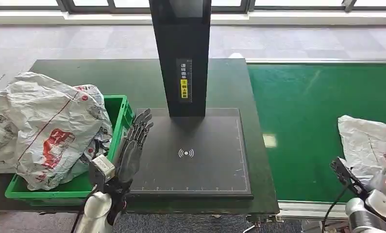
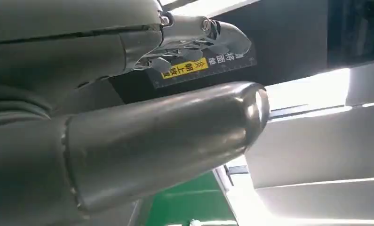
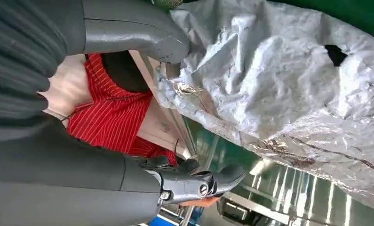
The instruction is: Moved the parcel from conveyor to table for the left to box.
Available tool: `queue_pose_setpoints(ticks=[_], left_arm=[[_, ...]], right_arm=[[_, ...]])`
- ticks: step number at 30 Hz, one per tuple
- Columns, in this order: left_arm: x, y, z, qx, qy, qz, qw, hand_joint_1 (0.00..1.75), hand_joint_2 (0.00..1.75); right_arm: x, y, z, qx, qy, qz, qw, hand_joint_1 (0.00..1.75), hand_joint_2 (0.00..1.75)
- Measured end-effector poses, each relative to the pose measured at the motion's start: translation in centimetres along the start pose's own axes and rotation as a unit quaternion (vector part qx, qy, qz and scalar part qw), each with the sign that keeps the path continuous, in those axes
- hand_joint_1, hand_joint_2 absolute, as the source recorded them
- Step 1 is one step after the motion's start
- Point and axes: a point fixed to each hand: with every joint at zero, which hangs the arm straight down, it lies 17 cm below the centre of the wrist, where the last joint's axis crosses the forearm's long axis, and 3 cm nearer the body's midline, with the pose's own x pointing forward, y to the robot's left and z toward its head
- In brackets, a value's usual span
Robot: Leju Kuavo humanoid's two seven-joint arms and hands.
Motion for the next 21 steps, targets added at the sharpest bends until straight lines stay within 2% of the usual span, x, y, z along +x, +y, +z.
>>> queue_pose_setpoints(ticks=[5,10,11,17,21], left_arm=[[-0.6,0.4,0.8,0.009,0.010,-0.013,1.000,0.00,0.00],[-1.2,0.5,0.9,0.008,0.018,-0.019,1.000,0.00,0.00],[-1.3,0.6,0.9,0.008,0.019,-0.020,1.000,0.00,0.00],[-2.2,0.6,0.5,0.006,0.031,-0.023,0.999,0.00,0.00],[-2.7,0.7,0.4,0.007,0.039,-0.024,0.999,0.00,0.00]], right_arm=[[0.8,0.5,-0.1,0.025,0.007,-0.004,1.000,0.00,1.75],[-0.6,5.5,1.7,0.136,0.031,0.014,0.990,0.02,1.75],[-0.7,6.0,2.0,0.146,0.031,0.016,0.989,1.75,1.75],[-1.5,9.3,4.0,0.246,0.047,0.025,0.968,1.75,1.75],[-1.2,9.5,4.3,0.270,0.056,0.025,0.961,1.75,1.75]])
